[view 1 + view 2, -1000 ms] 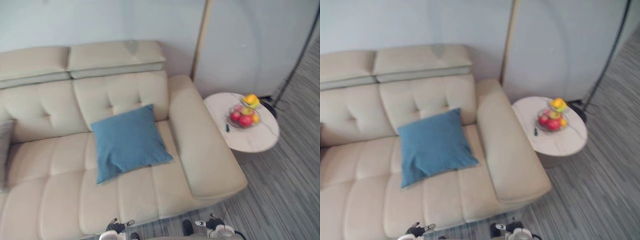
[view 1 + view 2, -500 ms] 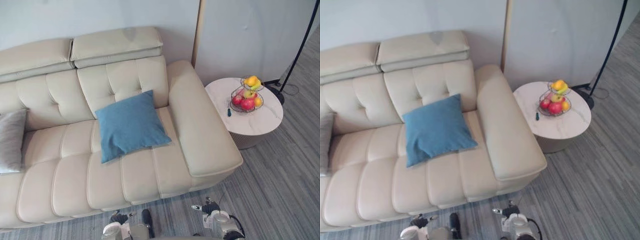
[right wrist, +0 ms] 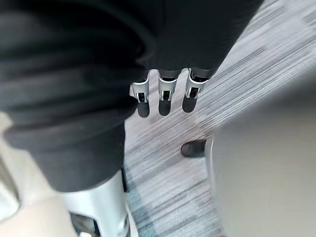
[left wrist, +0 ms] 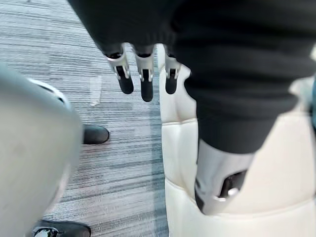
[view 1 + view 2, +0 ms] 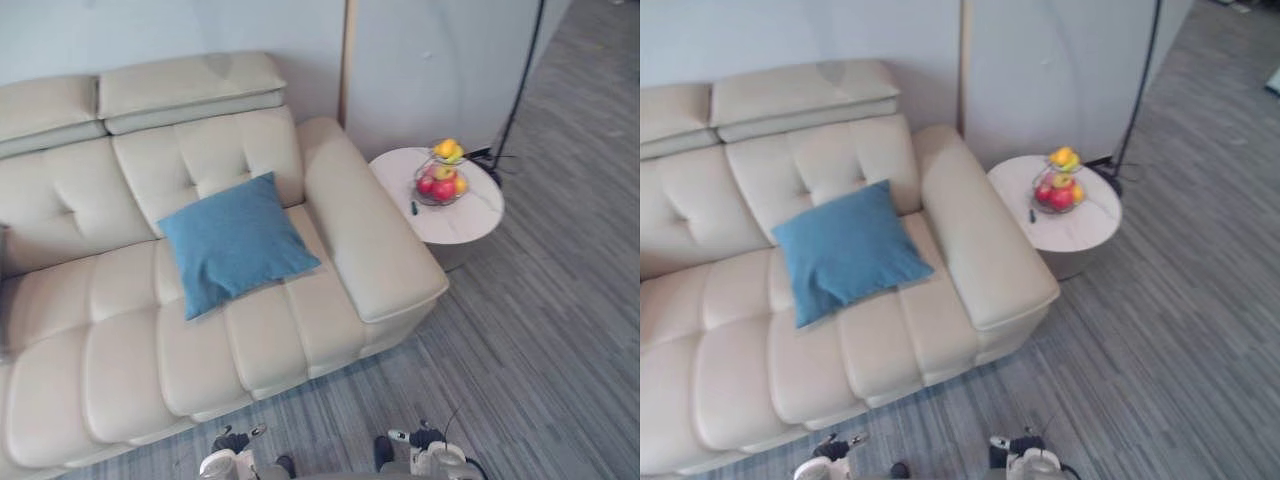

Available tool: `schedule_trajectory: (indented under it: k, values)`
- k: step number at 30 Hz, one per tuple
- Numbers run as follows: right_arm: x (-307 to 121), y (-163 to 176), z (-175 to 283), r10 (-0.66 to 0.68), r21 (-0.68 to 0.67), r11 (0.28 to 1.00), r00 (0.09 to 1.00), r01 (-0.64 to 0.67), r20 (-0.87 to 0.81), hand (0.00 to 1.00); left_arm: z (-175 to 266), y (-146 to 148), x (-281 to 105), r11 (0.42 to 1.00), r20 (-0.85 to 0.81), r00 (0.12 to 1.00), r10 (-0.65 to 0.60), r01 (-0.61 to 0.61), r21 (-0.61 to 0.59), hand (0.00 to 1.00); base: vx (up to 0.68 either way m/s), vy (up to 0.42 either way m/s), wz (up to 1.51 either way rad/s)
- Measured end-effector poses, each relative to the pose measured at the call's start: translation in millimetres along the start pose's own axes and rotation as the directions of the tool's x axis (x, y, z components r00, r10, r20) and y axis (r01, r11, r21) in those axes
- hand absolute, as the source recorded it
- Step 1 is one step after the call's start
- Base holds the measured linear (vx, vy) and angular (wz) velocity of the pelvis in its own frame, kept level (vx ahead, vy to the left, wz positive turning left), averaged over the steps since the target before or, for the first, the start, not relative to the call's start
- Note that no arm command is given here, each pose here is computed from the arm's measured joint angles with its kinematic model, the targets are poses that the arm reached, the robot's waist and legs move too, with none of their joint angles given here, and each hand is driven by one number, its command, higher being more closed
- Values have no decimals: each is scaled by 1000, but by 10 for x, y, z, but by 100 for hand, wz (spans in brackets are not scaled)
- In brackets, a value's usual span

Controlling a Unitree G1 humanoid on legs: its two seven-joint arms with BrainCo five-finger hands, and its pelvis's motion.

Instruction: Pick up cushions and gather them together orderly.

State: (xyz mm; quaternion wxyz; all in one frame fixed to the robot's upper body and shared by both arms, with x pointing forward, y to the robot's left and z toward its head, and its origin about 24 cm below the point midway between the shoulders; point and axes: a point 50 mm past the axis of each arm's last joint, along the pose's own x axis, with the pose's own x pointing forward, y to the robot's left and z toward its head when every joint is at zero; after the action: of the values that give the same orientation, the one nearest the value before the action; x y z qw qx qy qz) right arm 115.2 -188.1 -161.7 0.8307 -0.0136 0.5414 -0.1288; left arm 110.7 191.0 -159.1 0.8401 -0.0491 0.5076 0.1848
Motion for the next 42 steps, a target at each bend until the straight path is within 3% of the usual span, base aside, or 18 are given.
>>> schedule_trajectory:
  k: [13, 19, 24, 26, 32, 35, 38, 42]
  values:
    - [17, 27, 175, 15, 3, 1000, 999, -15, 44, 0, -141, 68, -10, 997, -61, 998, 28, -33, -72, 0, 28, -49, -79]
    - [33, -358, 25, -80, 46, 996, 997, 81, -14, 0, -226, 33, -30, 1000, -86, 996, -4, 2, -24, 0, 118, -96, -99]
    - [15, -450, -104, -108, 74, 991, 993, 111, -50, 0, -244, 40, -32, 1000, -95, 995, -6, 5, -16, 0, 147, -128, -64]
    - [42, -466, 86, -110, 26, 994, 994, 110, 1, 0, -244, 72, -35, 1000, -83, 997, 0, -2, -25, 0, 220, 5, -174]
    - [66, -375, 358, -94, 43, 995, 994, 91, 60, 0, -30, -35, -24, 998, 5, 999, -35, 35, -51, 0, 124, 138, -181]
    - [48, -262, 302, -71, 59, 996, 996, 67, 57, 0, -89, -35, -35, 992, -28, 999, -22, 19, -123, 0, 143, 331, -203]
    - [9, -70, 145, -27, 74, 997, 999, 25, 30, 0, -9, -5, -14, 992, -17, 1000, -15, 13, -125, 0, 247, 277, -149]
    - [6, -74, 179, -27, 84, 996, 998, 23, 52, 0, -14, -70, -20, 991, -20, 999, -31, 28, -127, 0, 250, 143, -134]
